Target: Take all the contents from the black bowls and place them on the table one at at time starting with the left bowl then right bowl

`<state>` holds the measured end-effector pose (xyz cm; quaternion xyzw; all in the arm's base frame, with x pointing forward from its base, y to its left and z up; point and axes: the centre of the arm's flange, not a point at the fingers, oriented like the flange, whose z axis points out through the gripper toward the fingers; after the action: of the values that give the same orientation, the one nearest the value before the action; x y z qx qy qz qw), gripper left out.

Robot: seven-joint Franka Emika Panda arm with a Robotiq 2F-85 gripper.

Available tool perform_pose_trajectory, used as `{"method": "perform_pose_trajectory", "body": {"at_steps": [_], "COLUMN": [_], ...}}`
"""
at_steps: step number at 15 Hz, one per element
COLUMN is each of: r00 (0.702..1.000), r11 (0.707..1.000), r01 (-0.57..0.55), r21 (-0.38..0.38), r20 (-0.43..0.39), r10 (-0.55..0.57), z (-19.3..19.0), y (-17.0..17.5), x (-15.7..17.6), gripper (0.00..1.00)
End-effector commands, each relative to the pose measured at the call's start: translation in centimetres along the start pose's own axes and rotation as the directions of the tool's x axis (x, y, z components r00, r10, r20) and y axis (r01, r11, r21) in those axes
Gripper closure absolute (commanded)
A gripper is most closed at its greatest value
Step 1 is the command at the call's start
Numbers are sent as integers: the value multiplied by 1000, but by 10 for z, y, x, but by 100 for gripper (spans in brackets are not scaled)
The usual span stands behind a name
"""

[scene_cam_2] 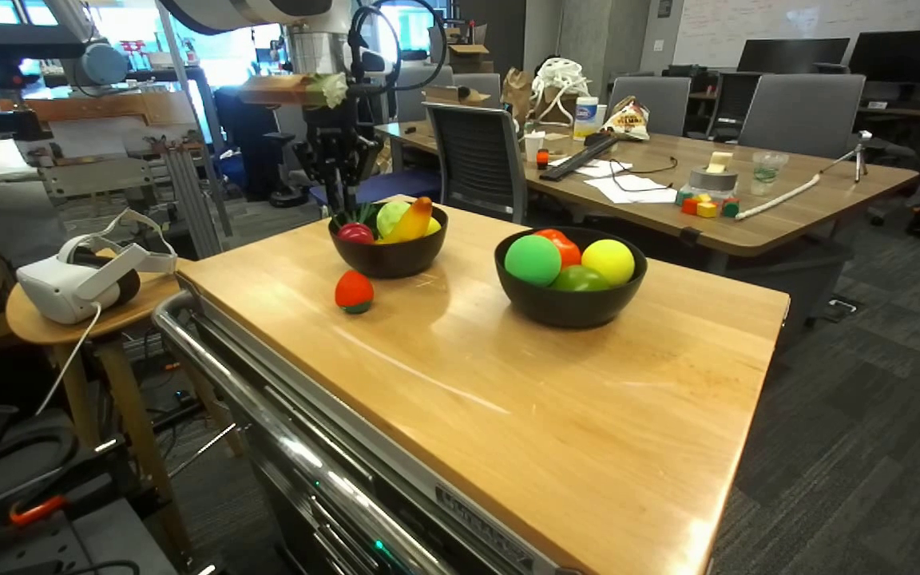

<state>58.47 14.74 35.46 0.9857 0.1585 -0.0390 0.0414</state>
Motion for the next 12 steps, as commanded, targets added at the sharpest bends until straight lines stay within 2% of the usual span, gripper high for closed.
{"method": "perform_pose_trajectory", "body": {"at_steps": [1,3,5,7,11,12], "r00": [999,999,999,999,998,998], "r11": [999,999,999,999,998,997], "r01": [37,41,48,47,56,60], "r21": [-18,-20,-18,-17,-25,-40], "r20": [10,4,3,-1,-12,-16], "r10": [-37,-41,-48,-47,-56,-60], "z": [-9,-9,-10,-11,-21,-27], "y": [1,2,2,2,-2,-4], "x": [9,9,10,10,7,5], "gripper": [81,84,96,100,93,94]}}
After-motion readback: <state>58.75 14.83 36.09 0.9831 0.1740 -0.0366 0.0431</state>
